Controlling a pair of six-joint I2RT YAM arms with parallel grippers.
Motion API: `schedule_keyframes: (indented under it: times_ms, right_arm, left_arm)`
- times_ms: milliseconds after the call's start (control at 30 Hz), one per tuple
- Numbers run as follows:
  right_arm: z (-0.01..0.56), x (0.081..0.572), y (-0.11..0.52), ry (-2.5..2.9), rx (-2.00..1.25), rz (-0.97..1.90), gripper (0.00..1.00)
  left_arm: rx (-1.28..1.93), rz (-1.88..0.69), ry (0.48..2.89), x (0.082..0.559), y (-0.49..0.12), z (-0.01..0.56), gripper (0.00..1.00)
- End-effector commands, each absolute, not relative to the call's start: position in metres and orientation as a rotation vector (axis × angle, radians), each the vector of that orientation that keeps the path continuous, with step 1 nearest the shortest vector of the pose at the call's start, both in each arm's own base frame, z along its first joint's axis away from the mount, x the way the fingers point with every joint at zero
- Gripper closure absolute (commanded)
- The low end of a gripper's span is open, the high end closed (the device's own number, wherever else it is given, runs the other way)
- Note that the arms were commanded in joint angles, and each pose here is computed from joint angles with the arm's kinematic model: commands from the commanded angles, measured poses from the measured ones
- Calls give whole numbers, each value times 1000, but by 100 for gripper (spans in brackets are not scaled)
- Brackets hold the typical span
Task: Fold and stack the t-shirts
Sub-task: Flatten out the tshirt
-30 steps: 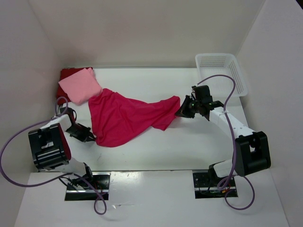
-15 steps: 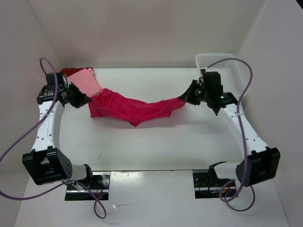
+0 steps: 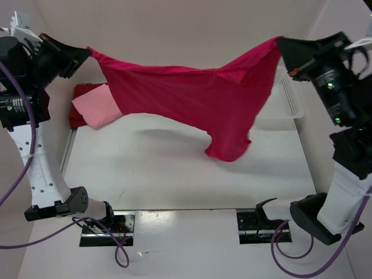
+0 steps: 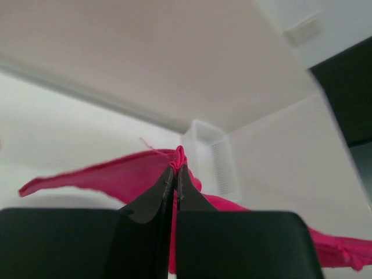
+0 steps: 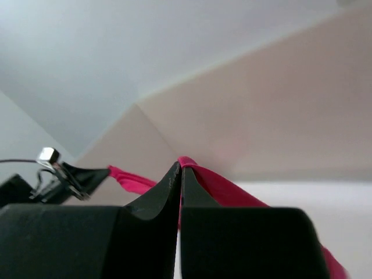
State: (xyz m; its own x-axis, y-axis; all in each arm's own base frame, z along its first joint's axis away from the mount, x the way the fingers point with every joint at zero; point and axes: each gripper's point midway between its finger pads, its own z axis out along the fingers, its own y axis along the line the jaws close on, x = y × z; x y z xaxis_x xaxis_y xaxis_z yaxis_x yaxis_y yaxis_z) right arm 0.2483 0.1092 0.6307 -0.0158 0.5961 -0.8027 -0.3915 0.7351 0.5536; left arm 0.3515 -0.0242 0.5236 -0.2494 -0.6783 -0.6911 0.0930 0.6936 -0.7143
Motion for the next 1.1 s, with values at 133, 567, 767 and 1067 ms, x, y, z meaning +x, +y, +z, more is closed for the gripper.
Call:
schedule_keyframes:
  times_ms: [133, 567, 767, 1067]
  right_arm:
    - [655, 277, 109, 1315, 214, 730, 100]
    - [539, 477, 135, 1578, 198, 591, 100]
    - [572, 502, 117, 1436, 196, 761, 100]
    - [626, 453, 94, 1308, 186, 777, 100]
  left_arm:
    - [-451, -977, 1516, 358, -33, 582, 100]
    - [-830, -945, 1892, 484, 12, 361, 100]
    - [-760, -982, 1809, 530, 21, 411, 100]
    - [-649, -1050, 1696, 522, 24, 467, 100]
